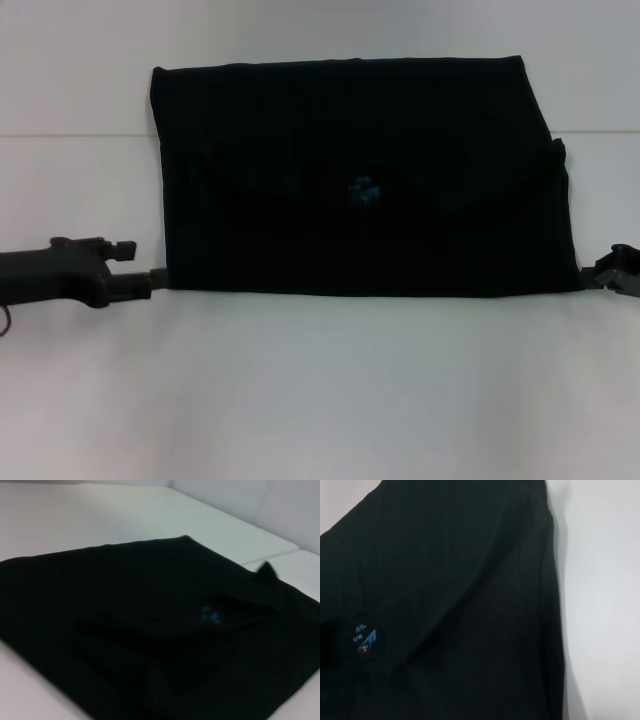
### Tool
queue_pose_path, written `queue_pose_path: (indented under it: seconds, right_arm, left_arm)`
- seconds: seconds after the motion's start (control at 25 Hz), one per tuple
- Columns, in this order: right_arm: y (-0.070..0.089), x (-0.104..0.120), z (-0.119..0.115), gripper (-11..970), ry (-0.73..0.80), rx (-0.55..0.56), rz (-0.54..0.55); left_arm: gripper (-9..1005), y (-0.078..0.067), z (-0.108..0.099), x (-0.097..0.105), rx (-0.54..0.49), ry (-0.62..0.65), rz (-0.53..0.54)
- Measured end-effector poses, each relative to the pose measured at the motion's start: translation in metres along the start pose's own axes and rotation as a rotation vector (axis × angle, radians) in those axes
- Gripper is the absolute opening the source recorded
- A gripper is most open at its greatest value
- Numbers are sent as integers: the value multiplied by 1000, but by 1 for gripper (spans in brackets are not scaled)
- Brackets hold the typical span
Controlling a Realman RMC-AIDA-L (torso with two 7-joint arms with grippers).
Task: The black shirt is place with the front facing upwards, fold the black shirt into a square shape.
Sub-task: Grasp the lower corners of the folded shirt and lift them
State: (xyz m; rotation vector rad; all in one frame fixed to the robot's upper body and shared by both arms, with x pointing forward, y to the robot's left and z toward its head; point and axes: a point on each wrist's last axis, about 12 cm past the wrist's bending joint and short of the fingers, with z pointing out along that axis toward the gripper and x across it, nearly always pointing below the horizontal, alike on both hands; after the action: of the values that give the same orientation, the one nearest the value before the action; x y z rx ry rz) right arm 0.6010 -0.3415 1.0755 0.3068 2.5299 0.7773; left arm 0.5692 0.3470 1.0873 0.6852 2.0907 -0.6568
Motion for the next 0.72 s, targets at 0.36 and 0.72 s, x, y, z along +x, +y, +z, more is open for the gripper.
queue_pose_path:
  seconds: [0.36,0.72]
  right_arm:
    - [-3,3,-2,22,-1,-13,7]
    - [-5,3,-4,22,-7,-20,11]
  left_arm:
    - [729,-15,38,6,14,75,118]
    - [727,-11,52,2,-57,95,145]
